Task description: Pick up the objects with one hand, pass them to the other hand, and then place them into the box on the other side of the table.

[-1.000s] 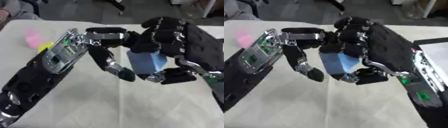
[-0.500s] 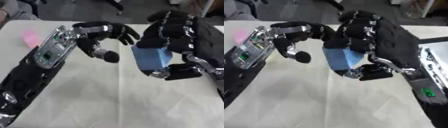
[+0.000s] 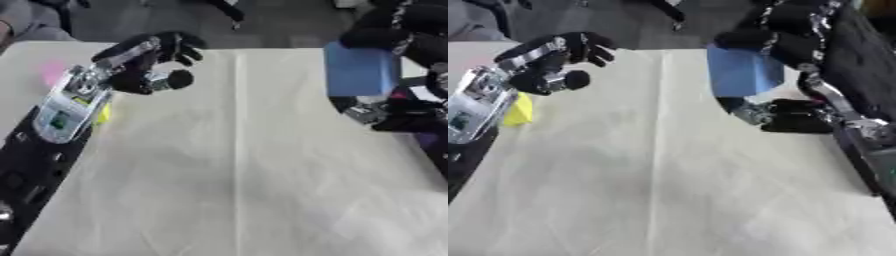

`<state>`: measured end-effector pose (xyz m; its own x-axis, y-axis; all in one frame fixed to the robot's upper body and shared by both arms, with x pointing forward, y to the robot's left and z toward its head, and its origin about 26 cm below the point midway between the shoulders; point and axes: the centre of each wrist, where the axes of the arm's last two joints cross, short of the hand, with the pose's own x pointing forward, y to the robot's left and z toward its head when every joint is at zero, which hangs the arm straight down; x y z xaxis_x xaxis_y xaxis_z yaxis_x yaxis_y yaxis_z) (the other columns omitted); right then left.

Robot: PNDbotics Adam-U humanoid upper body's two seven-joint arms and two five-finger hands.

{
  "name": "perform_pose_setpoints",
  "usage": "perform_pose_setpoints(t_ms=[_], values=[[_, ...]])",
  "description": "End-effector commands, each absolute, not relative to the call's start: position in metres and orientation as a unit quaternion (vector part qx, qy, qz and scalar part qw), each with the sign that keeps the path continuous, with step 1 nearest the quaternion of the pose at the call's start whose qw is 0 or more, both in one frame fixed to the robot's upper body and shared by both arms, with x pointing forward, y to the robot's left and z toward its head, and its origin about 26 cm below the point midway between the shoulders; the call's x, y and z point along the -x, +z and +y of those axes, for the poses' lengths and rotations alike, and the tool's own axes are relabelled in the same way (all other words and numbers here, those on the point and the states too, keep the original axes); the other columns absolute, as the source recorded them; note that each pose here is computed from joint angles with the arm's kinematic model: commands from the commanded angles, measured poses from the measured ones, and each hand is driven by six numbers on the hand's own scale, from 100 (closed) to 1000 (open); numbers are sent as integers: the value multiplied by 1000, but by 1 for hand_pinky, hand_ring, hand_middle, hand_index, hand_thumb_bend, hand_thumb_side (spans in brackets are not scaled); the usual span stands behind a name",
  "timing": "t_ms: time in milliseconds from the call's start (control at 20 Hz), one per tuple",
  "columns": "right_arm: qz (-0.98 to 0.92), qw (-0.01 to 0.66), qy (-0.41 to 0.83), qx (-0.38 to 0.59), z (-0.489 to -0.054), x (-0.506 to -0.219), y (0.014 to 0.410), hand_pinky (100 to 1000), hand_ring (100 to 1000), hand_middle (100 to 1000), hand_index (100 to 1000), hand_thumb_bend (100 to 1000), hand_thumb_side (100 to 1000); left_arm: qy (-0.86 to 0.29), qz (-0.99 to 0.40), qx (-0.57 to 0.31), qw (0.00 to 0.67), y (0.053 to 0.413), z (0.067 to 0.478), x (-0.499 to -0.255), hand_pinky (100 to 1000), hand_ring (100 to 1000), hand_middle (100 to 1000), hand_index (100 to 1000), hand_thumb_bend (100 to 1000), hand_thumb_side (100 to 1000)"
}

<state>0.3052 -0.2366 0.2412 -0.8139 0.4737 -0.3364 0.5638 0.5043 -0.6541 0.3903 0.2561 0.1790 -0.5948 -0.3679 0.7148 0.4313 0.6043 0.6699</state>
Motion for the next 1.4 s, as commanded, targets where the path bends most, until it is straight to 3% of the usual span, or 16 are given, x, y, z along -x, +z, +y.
perform_pose_setpoints(t_ms=[50, 250, 600, 950, 1400], values=[[854, 9, -370, -366, -263, -302, 253, 724, 605, 171, 311, 113, 181, -407, -805, -38, 430, 196, 280, -378, 827, 820, 840, 869, 638, 677], [844, -68, -336, -413, -283, -304, 250, 720, 604, 138, 291, 110, 182, -366, -820, -73, 435, 186, 291, -361, 823, 817, 836, 864, 631, 674], [794, -219, -283, -491, -350, -347, 227, 714, 602, 100, 250, 115, 184, -313, -835, -104, 441, 170, 301, -335, 821, 816, 834, 860, 627, 673], [743, -326, -234, -536, -411, -374, 204, 714, 603, 100, 239, 129, 189, -293, -836, -118, 450, 161, 305, -323, 821, 816, 833, 860, 622, 679], [692, -421, -196, -553, -464, -385, 176, 723, 620, 111, 258, 150, 209, -286, -836, -122, 451, 157, 305, -317, 821, 816, 832, 860, 621, 678]])
